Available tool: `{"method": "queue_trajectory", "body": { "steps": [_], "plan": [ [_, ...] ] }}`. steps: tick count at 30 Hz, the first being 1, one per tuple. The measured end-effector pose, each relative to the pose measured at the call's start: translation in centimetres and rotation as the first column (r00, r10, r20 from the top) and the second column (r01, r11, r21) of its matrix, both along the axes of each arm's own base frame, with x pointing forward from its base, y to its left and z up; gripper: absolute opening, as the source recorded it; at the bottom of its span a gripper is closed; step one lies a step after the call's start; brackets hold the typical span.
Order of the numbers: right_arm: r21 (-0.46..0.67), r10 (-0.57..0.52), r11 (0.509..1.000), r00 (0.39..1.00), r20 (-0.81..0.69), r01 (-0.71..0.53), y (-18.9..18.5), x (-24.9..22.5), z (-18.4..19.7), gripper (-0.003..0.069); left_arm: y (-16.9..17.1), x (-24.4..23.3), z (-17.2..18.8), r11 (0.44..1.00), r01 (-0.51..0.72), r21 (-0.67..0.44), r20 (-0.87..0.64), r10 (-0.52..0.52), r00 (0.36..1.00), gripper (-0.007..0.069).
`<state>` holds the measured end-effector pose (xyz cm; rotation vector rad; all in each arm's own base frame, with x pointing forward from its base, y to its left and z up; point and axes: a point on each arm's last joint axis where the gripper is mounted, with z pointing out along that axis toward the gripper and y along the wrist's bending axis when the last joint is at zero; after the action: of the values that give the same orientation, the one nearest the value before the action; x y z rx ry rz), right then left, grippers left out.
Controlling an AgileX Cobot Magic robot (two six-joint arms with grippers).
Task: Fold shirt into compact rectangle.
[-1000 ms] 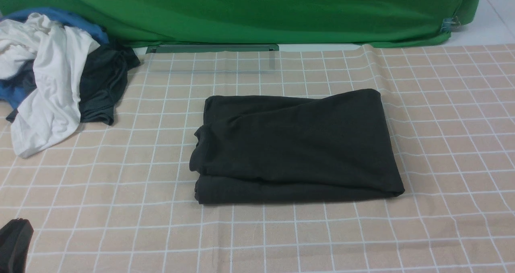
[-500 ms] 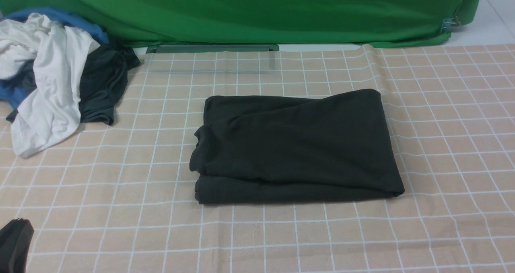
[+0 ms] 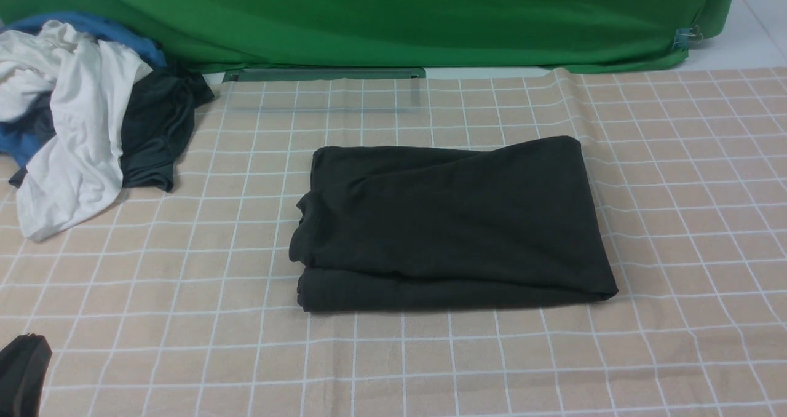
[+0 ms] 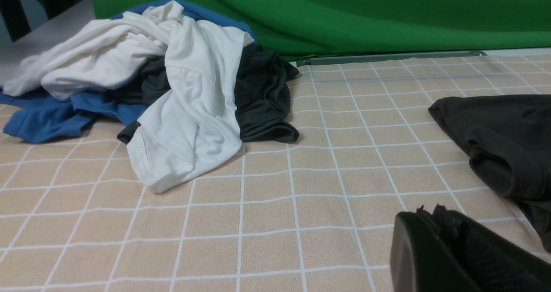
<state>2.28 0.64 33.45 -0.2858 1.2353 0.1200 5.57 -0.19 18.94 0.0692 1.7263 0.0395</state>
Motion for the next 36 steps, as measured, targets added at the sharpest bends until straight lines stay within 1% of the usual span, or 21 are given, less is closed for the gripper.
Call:
{"method": "queue_trajectory", "body": {
  "steps": [1, 3, 5, 6, 10, 12, 36],
  "plan": [
    [-0.010, -0.041, 0.999, 0.999, -0.036, 0.041, 0.0, 0.4, -0.9, 0.0235, 0.0, 0.0, 0.0, 1.000, 0.000, 0.000, 0.000, 0.000, 1.000, 0.0020],
    [-0.039, -0.076, 0.997, 0.992, -0.105, 0.072, 0.1, 1.4, -3.2, 0.0235, 0.0, 0.0, 0.0, 1.000, 0.000, 0.001, 0.000, 0.000, 1.000, 0.0020],
    [-0.069, -0.163, 0.986, 0.968, -0.189, 0.152, 0.0, 2.4, -5.9, 0.0235, 0.0, 0.0, 0.0, 1.000, 0.000, 0.003, 0.000, 0.000, 1.000, 0.0020],
    [-0.083, -0.189, 0.981, 0.954, -0.231, 0.175, -0.1, 2.8, -7.4, 0.0235, 0.0, 0.0, 0.0, 1.000, 0.000, 0.003, 0.000, 0.000, 1.000, 0.0020],
    [-0.134, -0.259, 0.965, 0.886, -0.385, 0.223, -0.4, 3.7, -13.0, 0.0235, 0.0, 0.0, 0.0, 1.000, 0.000, 0.003, 0.000, 0.000, 1.000, 0.0020],
    [-0.139, -0.269, 0.963, 0.858, -0.438, 0.232, -0.5, 3.6, -14.4, 0.0235, 0.0, 0.0, 0.0, 1.000, 0.000, 0.003, 0.000, 0.000, 1.000, 0.0020],
    [-0.131, -0.270, 0.963, 0.862, -0.429, 0.237, -0.5, 3.3, -14.6, 0.0237, 0.0, 0.0, 0.0, 1.000, 0.000, 0.002, 0.000, 0.000, 1.000, 0.0020]
  ]
}}
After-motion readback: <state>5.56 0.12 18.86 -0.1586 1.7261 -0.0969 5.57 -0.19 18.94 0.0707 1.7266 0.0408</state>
